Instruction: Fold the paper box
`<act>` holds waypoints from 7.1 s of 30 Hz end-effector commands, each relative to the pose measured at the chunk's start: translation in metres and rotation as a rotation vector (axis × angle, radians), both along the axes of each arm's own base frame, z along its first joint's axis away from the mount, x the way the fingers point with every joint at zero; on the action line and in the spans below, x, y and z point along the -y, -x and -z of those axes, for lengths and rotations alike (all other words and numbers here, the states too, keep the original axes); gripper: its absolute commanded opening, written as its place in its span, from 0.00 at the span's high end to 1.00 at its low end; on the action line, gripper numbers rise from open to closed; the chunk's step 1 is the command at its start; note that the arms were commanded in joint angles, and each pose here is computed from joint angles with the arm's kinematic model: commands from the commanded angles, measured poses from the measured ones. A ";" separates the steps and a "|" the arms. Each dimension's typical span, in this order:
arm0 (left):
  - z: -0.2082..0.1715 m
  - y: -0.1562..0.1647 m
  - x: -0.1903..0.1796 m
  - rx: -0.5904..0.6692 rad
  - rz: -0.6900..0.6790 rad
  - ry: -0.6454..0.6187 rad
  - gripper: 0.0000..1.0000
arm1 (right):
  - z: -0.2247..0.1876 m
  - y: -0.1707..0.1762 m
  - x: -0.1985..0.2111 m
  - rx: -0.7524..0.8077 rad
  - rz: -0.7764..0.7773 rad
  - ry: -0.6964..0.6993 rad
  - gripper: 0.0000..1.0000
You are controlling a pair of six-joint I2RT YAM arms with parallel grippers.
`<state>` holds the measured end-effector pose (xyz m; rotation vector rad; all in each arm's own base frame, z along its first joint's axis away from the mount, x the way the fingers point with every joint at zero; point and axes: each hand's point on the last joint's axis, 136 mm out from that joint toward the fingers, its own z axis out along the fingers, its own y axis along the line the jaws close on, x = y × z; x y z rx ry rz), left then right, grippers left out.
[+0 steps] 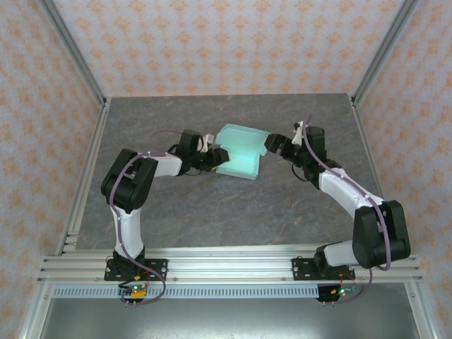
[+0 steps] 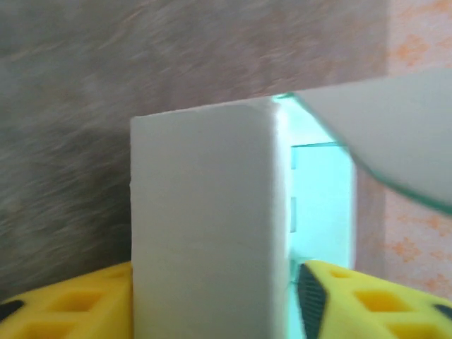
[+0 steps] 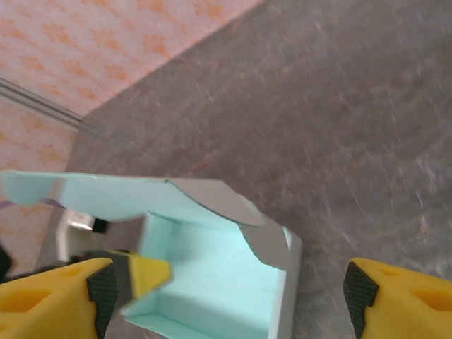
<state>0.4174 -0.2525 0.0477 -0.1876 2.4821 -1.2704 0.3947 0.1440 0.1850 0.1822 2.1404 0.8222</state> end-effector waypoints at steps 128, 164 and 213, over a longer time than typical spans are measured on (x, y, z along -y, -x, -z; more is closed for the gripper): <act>-0.033 0.017 -0.008 -0.163 -0.127 -0.101 0.56 | 0.093 0.006 -0.040 -0.943 0.138 -0.292 0.25; -0.065 0.025 -0.023 0.064 0.032 -0.376 0.32 | 0.132 0.024 -0.004 -0.796 -0.021 0.194 0.30; 0.015 0.025 -0.021 -0.011 0.075 -0.106 0.67 | 0.095 -0.016 -0.049 -0.674 -0.110 -0.606 0.39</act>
